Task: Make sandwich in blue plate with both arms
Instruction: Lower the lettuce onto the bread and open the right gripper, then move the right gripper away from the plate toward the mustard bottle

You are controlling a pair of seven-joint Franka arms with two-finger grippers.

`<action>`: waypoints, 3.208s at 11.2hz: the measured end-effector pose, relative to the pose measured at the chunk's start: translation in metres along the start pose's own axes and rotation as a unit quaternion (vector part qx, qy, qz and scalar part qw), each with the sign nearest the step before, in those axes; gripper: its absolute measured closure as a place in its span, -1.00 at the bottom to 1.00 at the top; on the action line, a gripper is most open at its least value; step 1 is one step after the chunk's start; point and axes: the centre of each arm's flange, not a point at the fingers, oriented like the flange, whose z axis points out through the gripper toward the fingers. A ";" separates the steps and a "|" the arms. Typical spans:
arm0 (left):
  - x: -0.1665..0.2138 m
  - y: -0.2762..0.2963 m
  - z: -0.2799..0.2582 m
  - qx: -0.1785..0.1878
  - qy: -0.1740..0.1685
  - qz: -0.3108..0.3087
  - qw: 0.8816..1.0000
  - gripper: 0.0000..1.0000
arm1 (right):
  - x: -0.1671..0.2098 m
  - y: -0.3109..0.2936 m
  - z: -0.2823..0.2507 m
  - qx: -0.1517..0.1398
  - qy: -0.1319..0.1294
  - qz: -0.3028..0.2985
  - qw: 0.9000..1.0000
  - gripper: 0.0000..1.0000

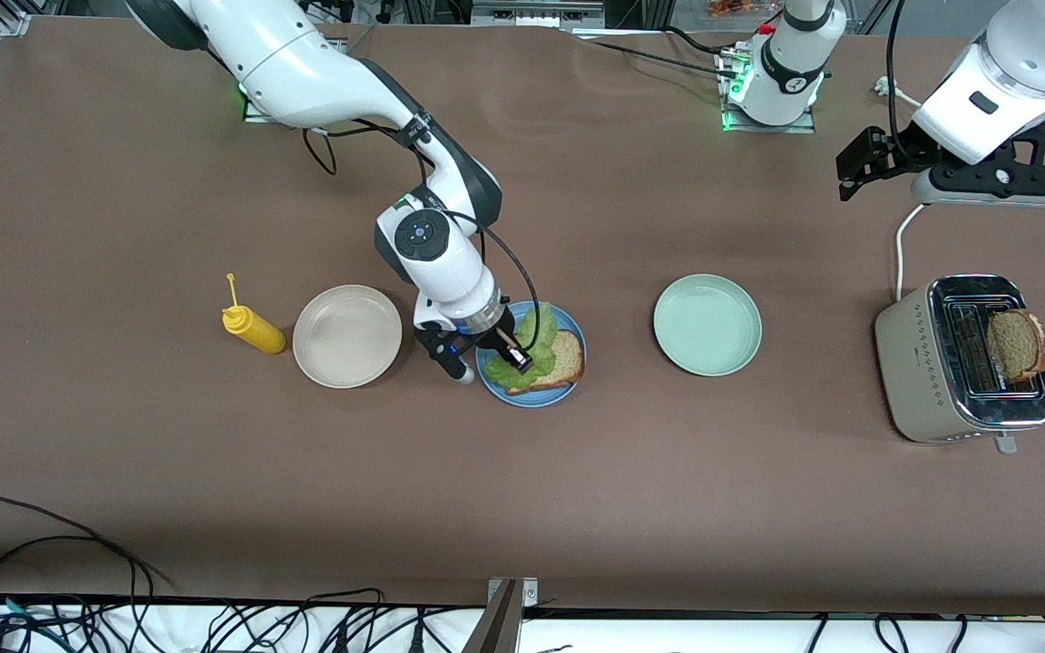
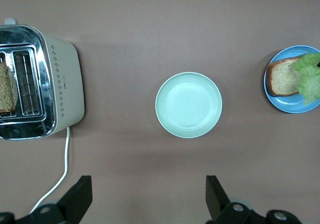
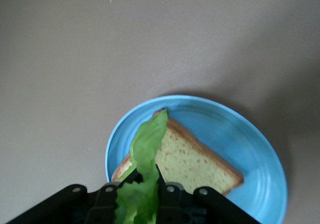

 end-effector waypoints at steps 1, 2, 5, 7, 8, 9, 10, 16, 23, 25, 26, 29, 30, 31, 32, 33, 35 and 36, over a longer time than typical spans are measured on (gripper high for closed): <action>0.000 0.000 0.000 0.000 0.000 0.000 1.000 -1.00 | 0.001 -0.001 0.008 0.001 0.007 0.002 1.000 0.80; 0.000 0.000 0.000 0.000 0.000 0.000 1.000 -1.00 | -0.001 -0.001 0.015 0.001 0.014 0.001 1.000 0.80; 0.000 0.000 0.000 0.000 0.000 0.000 1.000 -1.00 | -0.010 -0.002 0.024 0.000 0.020 0.011 1.000 0.74; 0.000 0.000 0.000 0.000 0.000 0.000 1.000 -1.00 | -0.008 -0.001 0.025 0.000 0.022 0.020 1.000 0.30; 0.000 0.002 0.000 0.000 0.000 -0.005 1.000 -1.00 | -0.007 0.000 0.026 -0.001 0.022 0.022 0.999 0.07; -0.001 0.009 0.000 0.001 0.001 -0.015 1.000 -1.00 | -0.007 0.001 0.027 -0.002 0.023 0.024 0.999 -0.20; -0.003 0.019 0.000 0.007 0.002 -0.027 1.000 -1.00 | -0.007 0.001 0.028 -0.003 0.023 0.024 0.999 -0.48; -0.005 0.029 -0.016 0.013 0.021 -0.059 0.998 -1.00 | -0.019 -0.005 0.016 -0.040 0.030 0.004 0.999 -1.00; -0.004 0.027 -0.021 0.011 0.026 -0.068 0.997 -1.00 | -0.037 -0.013 -0.009 -0.063 0.033 -0.005 0.997 -1.00; -0.004 0.028 -0.021 0.011 0.027 -0.070 0.997 -1.00 | -0.004 -0.019 -0.025 -0.066 0.054 0.011 0.996 -1.00; -0.004 0.028 -0.021 0.011 0.027 -0.071 0.997 -1.00 | 0.024 -0.019 -0.036 -0.075 0.074 0.024 0.994 -1.00; -0.004 0.030 -0.021 0.011 0.027 -0.078 0.997 -1.00 | 0.097 -0.013 -0.059 -0.082 0.126 0.058 0.987 -1.00; -0.005 0.031 -0.021 0.011 0.027 -0.078 0.997 -1.00 | 0.112 -0.010 -0.062 -0.085 0.137 0.065 0.985 -1.00; -0.005 0.032 -0.021 0.011 0.027 -0.078 0.997 -1.00 | 0.127 -0.005 -0.064 -0.092 0.148 0.072 0.982 -1.00; -0.005 0.032 -0.021 0.011 0.027 -0.077 0.997 -1.00 | 0.141 -0.001 -0.067 -0.097 0.158 0.078 0.980 -1.00; -0.005 0.032 -0.021 0.011 0.027 -0.077 0.997 -1.00 | 0.155 0.003 -0.070 -0.103 0.165 0.079 0.978 -1.00; -0.005 0.033 -0.021 0.011 0.027 -0.077 0.997 -1.00 | 0.182 0.016 -0.072 -0.130 0.168 0.082 0.974 -1.00; -0.005 0.033 -0.021 0.011 0.028 -0.077 0.997 -1.00 | 0.194 0.023 -0.073 -0.143 0.167 0.081 0.972 -1.00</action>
